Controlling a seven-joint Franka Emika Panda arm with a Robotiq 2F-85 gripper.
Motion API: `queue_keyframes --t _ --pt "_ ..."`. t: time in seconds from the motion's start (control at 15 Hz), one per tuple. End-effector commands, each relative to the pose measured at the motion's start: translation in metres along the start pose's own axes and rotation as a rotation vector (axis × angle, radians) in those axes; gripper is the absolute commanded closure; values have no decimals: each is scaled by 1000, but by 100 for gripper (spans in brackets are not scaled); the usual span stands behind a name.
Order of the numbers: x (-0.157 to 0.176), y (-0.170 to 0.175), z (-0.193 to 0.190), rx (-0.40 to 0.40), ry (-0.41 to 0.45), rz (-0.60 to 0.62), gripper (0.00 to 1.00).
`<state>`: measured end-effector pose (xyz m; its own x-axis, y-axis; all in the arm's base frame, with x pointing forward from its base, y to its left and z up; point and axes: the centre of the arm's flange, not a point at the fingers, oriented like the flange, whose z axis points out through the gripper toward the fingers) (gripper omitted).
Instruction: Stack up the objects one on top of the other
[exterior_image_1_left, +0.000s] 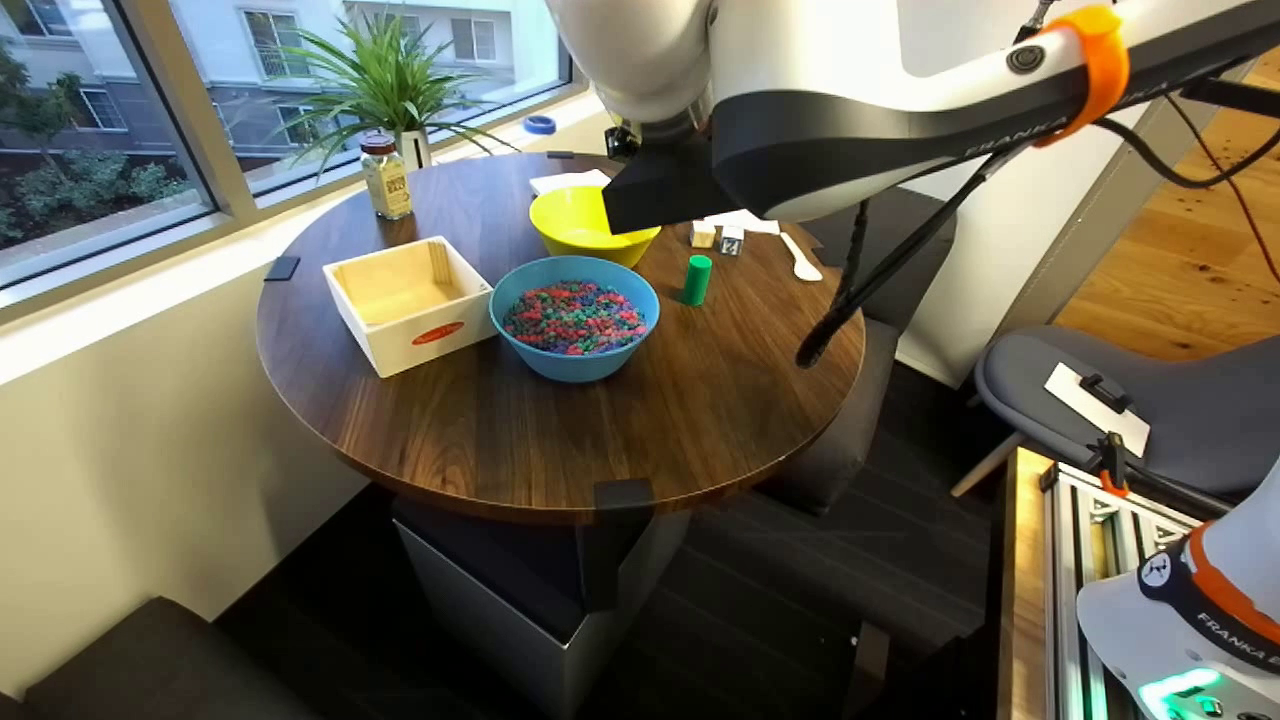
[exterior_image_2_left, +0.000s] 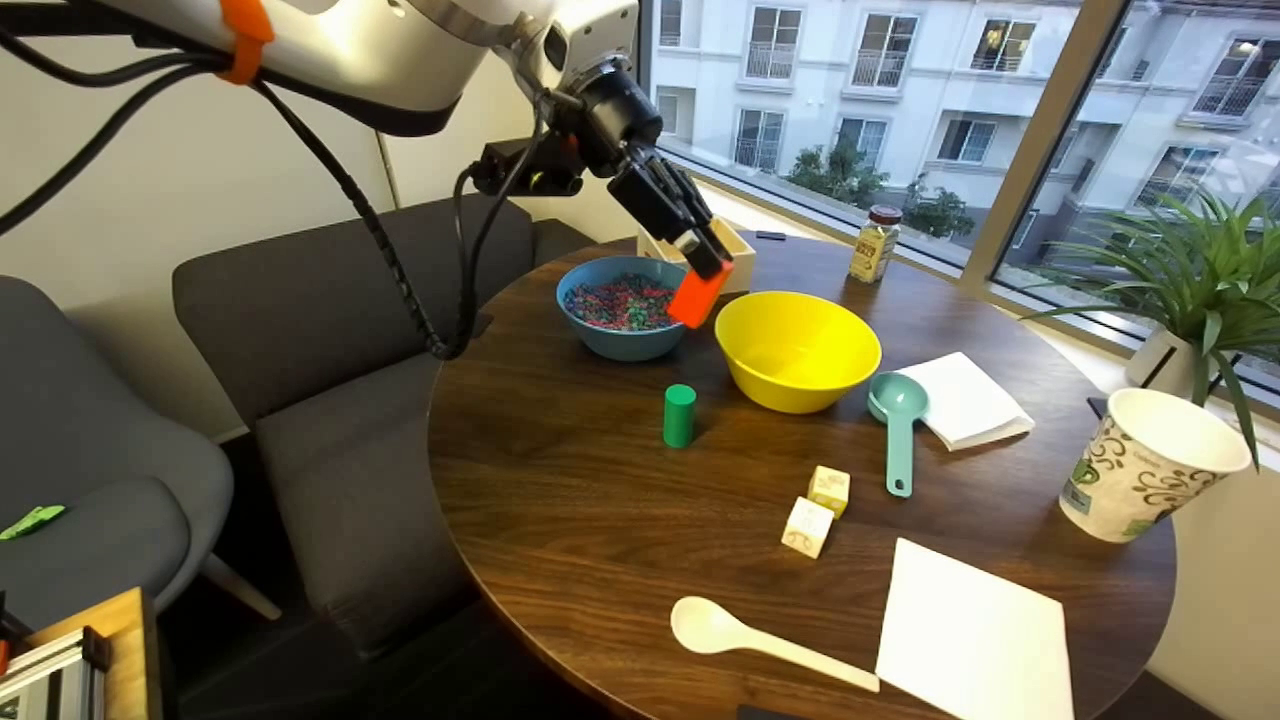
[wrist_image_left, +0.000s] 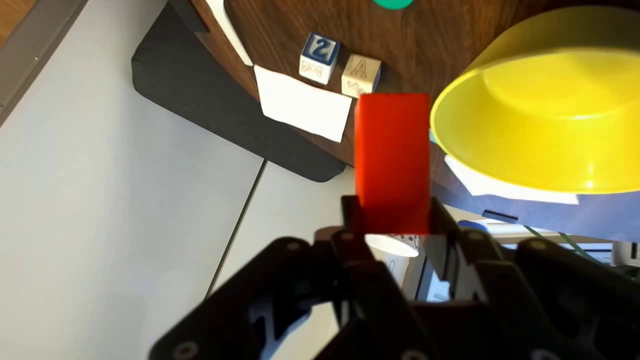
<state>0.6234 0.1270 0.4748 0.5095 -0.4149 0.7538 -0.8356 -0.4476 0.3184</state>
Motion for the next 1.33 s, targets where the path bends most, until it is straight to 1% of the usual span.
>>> queue_keyframes --t 0.0,0.2,0.33,0.4,0.8,1.0,1.27 --pt "-30 -5 -7 12 31 36 92" --pt "-48 -7 -12 19 41 76 92" --pt "-56 -6 -16 44 68 119 92" --pt "-60 -4 -16 44 79 147 92" --pt "-74 8 5 7 81 267 92" --pt "-75 15 17 -10 88 293 92" --pt "-75 14 28 -13 130 297 92"
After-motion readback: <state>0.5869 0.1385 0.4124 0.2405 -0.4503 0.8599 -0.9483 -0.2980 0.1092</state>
